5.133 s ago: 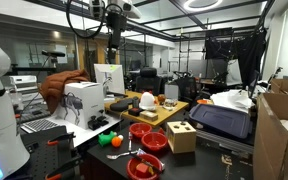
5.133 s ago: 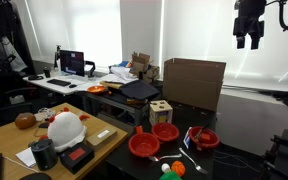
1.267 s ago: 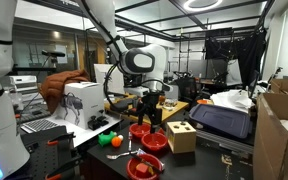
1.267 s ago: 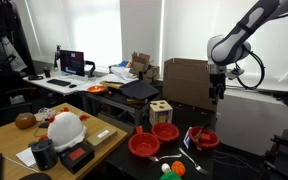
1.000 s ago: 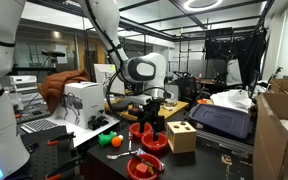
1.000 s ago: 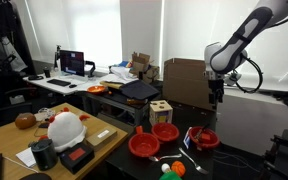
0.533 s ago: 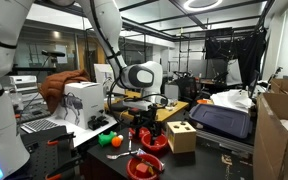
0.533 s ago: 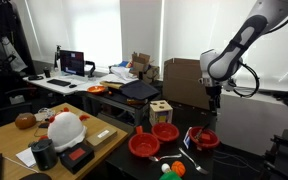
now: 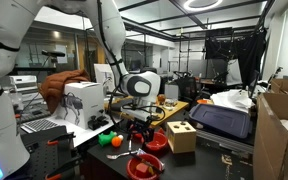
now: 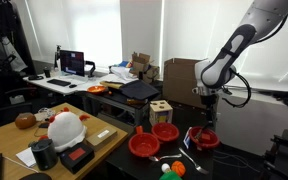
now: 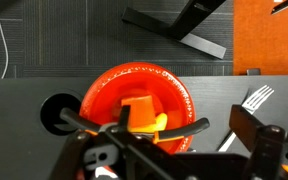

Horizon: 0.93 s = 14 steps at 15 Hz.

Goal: Move the red block to the red bowl on the left.

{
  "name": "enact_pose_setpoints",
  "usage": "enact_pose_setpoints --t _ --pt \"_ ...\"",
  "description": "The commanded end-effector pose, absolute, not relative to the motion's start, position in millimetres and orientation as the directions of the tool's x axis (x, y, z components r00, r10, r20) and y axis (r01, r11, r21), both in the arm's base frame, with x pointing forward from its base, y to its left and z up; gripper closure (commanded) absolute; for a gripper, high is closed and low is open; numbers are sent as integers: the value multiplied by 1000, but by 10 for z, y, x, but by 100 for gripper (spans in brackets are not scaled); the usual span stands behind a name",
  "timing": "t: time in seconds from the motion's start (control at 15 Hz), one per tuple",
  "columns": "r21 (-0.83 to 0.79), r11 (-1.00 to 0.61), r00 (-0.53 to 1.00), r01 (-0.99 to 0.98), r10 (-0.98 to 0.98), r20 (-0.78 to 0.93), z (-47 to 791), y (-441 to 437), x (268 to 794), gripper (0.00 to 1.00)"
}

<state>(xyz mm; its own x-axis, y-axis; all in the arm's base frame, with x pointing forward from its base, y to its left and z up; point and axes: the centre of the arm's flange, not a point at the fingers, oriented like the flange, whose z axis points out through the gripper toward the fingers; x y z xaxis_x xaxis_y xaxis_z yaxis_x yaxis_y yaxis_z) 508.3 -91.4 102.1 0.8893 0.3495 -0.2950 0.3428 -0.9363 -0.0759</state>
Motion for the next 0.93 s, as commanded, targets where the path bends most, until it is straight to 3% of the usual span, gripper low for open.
enact_pose_setpoints --t 0.0,0.87 --pt "-112 -930 876 350 367 -314 717 -999 5221 0" --pt "-96 -940 876 327 340 -341 132 -1285 5534 0"
